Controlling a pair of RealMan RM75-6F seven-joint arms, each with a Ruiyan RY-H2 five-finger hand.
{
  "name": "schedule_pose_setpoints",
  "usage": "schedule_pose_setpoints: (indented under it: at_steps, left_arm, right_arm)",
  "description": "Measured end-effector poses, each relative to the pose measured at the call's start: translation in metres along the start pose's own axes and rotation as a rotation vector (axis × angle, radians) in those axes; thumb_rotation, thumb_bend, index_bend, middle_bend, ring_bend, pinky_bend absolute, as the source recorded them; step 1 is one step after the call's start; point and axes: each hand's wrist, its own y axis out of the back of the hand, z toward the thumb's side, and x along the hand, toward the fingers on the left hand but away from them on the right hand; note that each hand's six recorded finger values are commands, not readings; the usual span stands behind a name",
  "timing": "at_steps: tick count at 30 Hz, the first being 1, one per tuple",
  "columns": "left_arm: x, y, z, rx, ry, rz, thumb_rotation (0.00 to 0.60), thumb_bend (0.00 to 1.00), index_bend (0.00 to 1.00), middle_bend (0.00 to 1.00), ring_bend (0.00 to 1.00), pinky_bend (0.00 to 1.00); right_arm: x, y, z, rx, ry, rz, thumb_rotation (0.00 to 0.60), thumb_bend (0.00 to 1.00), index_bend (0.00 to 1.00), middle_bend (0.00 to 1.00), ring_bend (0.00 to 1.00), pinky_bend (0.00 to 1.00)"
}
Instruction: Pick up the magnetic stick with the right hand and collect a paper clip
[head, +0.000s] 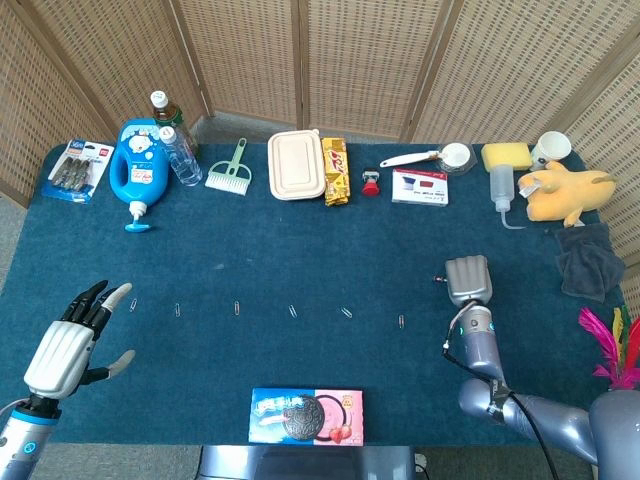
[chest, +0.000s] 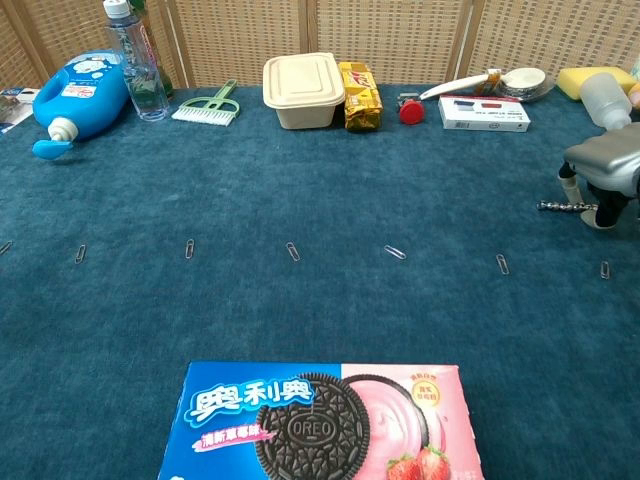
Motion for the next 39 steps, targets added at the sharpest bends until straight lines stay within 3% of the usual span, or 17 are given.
schedule_pose_setpoints:
  at_steps: [24,39]
  left_arm:
    - [0.0,-0.001,-0.002,-0.003,0.003,0.001,0.6,0.42,0.01,0.15,0.03,0.1]
    - [0.001,0.0,-0.001,-0.002,0.0,0.007,0.6,0.42,0.01,0.15,0.03,0.1]
  right_arm:
    - [0.002,0.005,-0.001,-0.022,-0.022,0.02,0.6,0.45,0.6,0.85,0.8,0.56]
    - [0.022,0.031,-0.001,-0.026,0.032,-0.077,0.6,0.45,0.62,0.86,0.81,0.57]
